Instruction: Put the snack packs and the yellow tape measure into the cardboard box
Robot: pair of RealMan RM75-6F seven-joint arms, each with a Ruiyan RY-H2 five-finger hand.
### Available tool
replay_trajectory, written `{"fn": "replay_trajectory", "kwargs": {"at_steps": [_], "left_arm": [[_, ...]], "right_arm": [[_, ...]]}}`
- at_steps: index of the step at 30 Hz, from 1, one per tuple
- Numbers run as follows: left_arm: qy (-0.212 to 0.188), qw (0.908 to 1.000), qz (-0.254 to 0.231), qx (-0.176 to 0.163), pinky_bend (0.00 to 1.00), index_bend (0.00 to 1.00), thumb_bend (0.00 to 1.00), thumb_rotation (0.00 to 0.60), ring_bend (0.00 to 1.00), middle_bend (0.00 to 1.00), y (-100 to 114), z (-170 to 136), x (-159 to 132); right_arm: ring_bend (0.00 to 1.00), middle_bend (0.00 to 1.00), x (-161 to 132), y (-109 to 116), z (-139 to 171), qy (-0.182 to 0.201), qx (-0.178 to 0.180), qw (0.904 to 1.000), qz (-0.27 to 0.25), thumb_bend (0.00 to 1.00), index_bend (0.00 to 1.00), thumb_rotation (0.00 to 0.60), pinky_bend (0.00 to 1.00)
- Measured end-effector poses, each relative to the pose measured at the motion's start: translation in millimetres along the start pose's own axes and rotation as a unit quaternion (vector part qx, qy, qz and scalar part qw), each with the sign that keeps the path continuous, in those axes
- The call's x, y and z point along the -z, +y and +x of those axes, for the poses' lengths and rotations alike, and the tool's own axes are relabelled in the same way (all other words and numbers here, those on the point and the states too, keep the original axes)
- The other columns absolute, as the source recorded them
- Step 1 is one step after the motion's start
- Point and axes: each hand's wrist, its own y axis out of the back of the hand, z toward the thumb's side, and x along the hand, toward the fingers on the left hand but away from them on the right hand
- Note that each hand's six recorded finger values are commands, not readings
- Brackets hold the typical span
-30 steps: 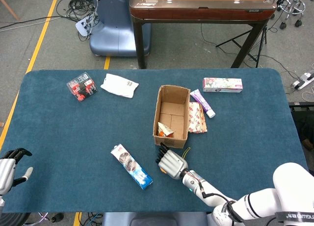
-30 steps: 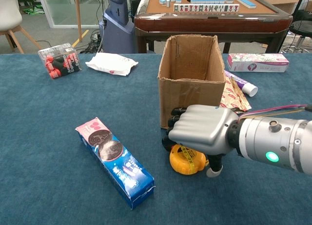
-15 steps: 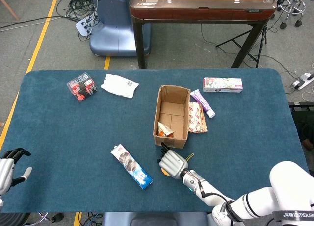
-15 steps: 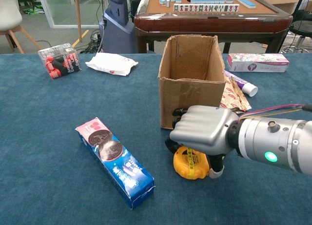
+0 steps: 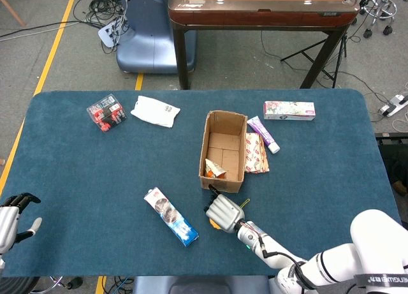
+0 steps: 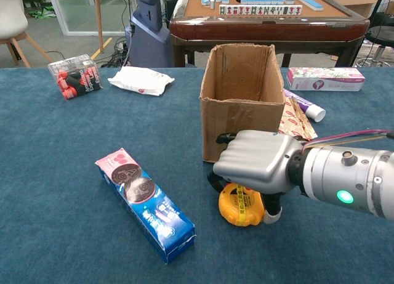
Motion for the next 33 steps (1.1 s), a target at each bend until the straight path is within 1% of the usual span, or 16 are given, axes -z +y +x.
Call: {"fn": "replay_trajectory", "kwargs": {"at_steps": [8, 17, 20, 25, 29, 33], "left_arm": [[0.002, 1.0000, 0.003, 0.003, 0.62, 0.39, 0.26, 0.600, 0.32, 0.34, -1.2, -0.1, 0.2], [0.002, 1.0000, 0.006, 0.006, 0.62, 0.39, 0.26, 0.600, 0.32, 0.34, -2.7, 0.1, 0.6], [0.003, 1.0000, 0.007, 0.006, 0.62, 0.39, 0.26, 0.600, 0.32, 0.34, -3.2, 0.4, 0.9], [0.003, 0.9999, 0.007, 0.008, 0.62, 0.39, 0.26, 0.600, 0.32, 0.34, -3.6, 1.5, 0.4], [0.003, 0.9999, 0.007, 0.008, 0.62, 0.39, 0.26, 0.600, 0.32, 0.34, -3.6, 1.4, 0.3], [0.002, 1.0000, 0.006, 0.006, 0.62, 0.39, 0.26, 0.600, 0.32, 0.34, -2.7, 1.6, -0.2]], "right_arm": [[0.29, 0.50, -0.6, 12.3, 9.2, 0.005, 0.019, 0.9996, -0.019, 0.00, 0.46, 0.600, 0.01], [0.29, 0.50, -2.4, 40.0, 27.2, 0.016, 0.059, 0.9975, -0.036, 0.01, 0.46, 0.600, 0.01], [0.29, 0.50, -4.9, 52.7, 34.1, 0.022, 0.079, 0.9958, -0.040, 0.01, 0.46, 0.600, 0.01], [0.29, 0.50, -6.5, 78.8, 44.2, 0.026, 0.123, 0.9908, -0.049, 0.01, 0.46, 0.600, 0.01], [0.29, 0.50, -3.1, 98.0, 47.0, 0.019, 0.153, 0.9864, -0.055, 0.01, 0.46, 0.600, 0.02], [0.29, 0.50, 3.8, 118.8, 50.3, 0.004, 0.186, 0.9810, -0.055, 0.01, 0.46, 0.600, 0.02]]}}
